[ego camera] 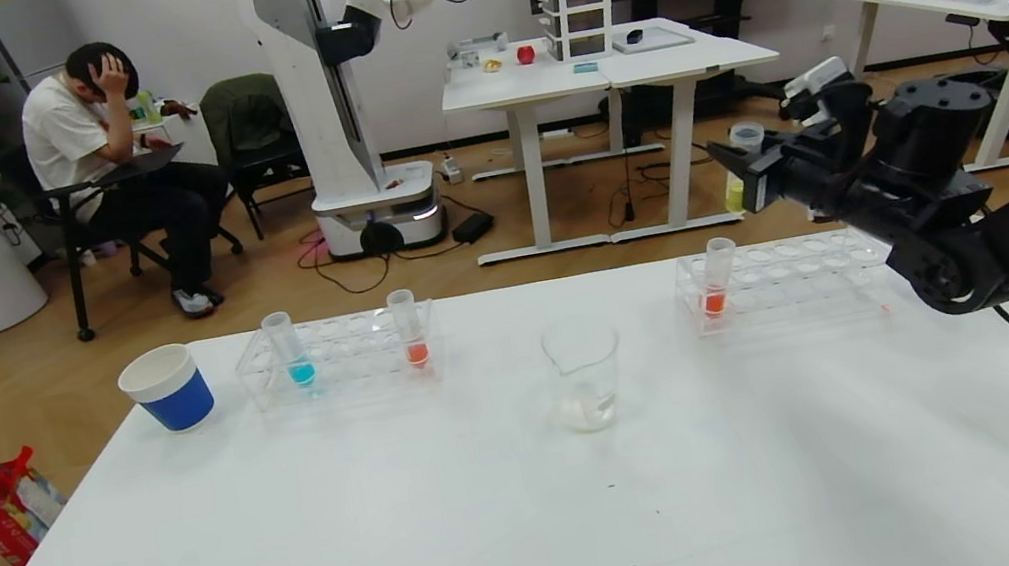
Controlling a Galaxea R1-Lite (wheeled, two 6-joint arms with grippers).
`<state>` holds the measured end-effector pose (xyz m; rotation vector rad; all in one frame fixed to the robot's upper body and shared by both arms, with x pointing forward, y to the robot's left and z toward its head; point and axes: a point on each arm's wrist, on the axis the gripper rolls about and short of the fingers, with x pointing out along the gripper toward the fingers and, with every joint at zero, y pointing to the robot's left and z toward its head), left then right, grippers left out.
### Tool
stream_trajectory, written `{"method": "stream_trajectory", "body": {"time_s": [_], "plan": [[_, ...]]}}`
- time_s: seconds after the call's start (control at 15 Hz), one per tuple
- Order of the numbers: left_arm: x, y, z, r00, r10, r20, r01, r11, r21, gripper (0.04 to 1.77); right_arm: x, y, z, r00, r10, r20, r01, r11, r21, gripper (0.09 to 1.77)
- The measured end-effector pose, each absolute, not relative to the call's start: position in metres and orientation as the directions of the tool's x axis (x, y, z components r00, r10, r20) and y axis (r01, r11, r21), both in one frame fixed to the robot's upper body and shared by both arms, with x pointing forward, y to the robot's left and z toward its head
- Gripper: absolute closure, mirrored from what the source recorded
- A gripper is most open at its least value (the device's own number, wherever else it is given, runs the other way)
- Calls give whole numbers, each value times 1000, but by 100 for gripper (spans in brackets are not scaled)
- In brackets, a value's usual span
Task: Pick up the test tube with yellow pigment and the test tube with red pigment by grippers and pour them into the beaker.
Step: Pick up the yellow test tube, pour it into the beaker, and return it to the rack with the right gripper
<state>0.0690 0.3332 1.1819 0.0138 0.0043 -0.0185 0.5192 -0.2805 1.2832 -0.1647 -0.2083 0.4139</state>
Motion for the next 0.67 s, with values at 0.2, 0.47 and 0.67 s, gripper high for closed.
{"method": "stream_trajectory", "body": {"time_s": [0.2, 0.47, 0.67], "plan": [[69, 333, 1182, 1000, -19, -4, 19, 1000, 14, 6, 515, -243, 1288, 793, 583, 174, -506, 791, -344, 135], [69, 333, 1182, 1000, -18, -5, 18, 1000, 14, 6, 507, -202, 1277, 682, 716, 149, -570, 648, -506, 135], [69, 333, 1182, 1000, -19, -4, 19, 1000, 14, 6, 500, -186, 1268, 585, 802, 122, -582, 519, -626, 135]]}}
